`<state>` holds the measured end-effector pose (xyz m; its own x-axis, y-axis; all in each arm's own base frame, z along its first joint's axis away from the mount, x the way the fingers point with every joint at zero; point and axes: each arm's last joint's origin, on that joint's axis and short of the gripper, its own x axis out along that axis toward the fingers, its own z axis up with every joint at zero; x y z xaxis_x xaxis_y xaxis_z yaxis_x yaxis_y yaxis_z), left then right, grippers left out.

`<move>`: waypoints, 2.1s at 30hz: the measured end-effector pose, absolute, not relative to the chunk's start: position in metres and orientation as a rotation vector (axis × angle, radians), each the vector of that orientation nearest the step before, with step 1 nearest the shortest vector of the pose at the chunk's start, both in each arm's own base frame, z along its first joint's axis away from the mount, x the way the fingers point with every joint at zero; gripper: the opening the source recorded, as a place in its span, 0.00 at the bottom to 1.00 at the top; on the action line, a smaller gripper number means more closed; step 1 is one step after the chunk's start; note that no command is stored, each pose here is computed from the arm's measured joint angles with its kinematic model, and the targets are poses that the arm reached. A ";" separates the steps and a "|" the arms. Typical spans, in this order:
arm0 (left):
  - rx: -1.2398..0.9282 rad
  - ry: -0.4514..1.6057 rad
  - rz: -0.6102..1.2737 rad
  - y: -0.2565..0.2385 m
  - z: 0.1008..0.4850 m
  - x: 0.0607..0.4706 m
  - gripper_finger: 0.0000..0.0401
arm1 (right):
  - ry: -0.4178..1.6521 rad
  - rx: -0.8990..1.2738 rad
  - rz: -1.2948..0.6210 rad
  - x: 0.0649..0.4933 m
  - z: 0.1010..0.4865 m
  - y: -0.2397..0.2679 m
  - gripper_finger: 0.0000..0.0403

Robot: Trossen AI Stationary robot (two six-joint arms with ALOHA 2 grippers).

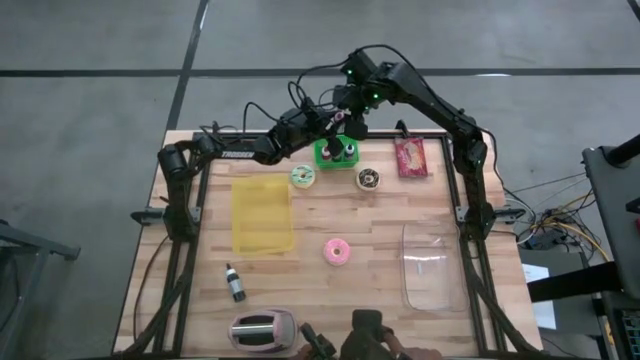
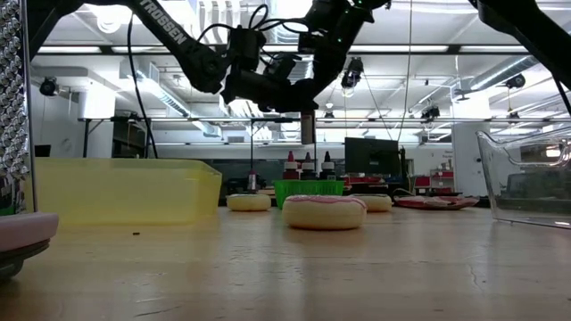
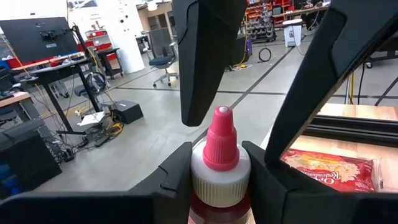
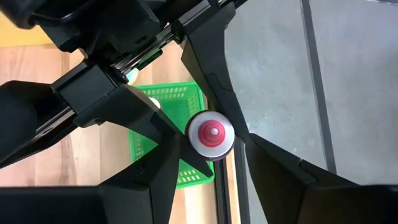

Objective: Pick & Place Food Item
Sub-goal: Put the pink food coloring bottle into the green bin

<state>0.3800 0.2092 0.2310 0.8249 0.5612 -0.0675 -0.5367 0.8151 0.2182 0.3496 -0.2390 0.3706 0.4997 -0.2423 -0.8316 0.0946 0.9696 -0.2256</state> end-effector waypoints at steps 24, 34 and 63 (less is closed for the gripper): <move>0.192 0.136 0.580 0.209 0.230 0.380 0.28 | 1.013 -0.153 -0.190 0.353 0.369 -0.241 0.41; 0.193 0.132 0.575 0.209 0.230 0.380 0.28 | 1.006 -0.158 -0.192 0.354 0.369 -0.242 0.28; 0.185 0.132 0.570 0.209 0.228 0.381 0.28 | 1.054 -0.159 -0.153 0.354 0.356 -0.242 0.06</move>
